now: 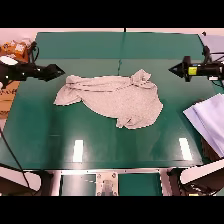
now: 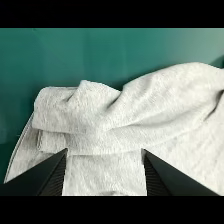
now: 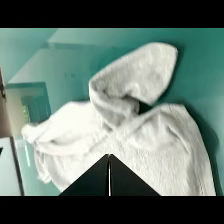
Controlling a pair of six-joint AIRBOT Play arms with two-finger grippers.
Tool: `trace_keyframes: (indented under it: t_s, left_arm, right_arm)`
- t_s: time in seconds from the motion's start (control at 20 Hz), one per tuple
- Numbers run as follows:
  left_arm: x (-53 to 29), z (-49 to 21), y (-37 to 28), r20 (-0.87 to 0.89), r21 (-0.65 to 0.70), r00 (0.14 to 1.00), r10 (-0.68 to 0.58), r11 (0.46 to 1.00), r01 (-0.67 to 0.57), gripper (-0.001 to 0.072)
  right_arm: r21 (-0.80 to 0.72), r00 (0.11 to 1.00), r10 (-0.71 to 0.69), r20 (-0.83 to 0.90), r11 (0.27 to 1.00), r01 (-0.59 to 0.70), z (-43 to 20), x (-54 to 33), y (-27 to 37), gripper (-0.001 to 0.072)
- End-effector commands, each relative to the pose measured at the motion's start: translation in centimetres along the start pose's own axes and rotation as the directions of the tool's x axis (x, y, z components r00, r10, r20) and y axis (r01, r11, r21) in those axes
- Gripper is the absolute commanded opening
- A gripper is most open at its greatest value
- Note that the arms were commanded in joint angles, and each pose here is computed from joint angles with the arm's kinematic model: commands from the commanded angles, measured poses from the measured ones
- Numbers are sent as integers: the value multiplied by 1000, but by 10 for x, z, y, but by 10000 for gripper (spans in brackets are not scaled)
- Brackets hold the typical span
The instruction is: Fold the shirts.
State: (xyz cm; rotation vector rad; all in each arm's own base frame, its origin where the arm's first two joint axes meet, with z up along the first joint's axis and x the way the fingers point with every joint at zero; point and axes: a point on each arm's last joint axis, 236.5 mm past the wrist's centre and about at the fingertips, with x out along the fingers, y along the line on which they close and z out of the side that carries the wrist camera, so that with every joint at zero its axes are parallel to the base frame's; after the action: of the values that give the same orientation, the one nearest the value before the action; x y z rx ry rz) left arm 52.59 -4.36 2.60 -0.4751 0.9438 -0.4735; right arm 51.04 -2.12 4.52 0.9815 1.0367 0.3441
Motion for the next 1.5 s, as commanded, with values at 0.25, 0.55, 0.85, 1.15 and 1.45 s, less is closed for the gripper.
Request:
trace_keyframes:
  t_s: [0.25,0.55,0.85,1.15,1.45]
  left_arm:
    - [-55,-16,26,-96,-110,994,-49,993,38,22]
    - [-74,-50,88,-231,-175,957,177,960,-220,20]
    - [-75,-53,92,-240,-183,952,190,954,-237,411]
    - [-79,-62,100,-280,-178,933,228,942,-284,413]
    - [-70,-94,98,-356,-296,917,176,910,-290,438]
  right_arm:
    - [175,971,-240,3,956,236,-124,-41,-87,13]
    - [362,962,-251,-111,891,274,-229,-16,-134,348]
    - [353,954,-255,-160,887,297,-251,42,-136,348]
    - [247,945,-266,-189,919,308,-240,54,-132,13]
    - [256,954,-260,-151,922,292,-209,25,-135,13]
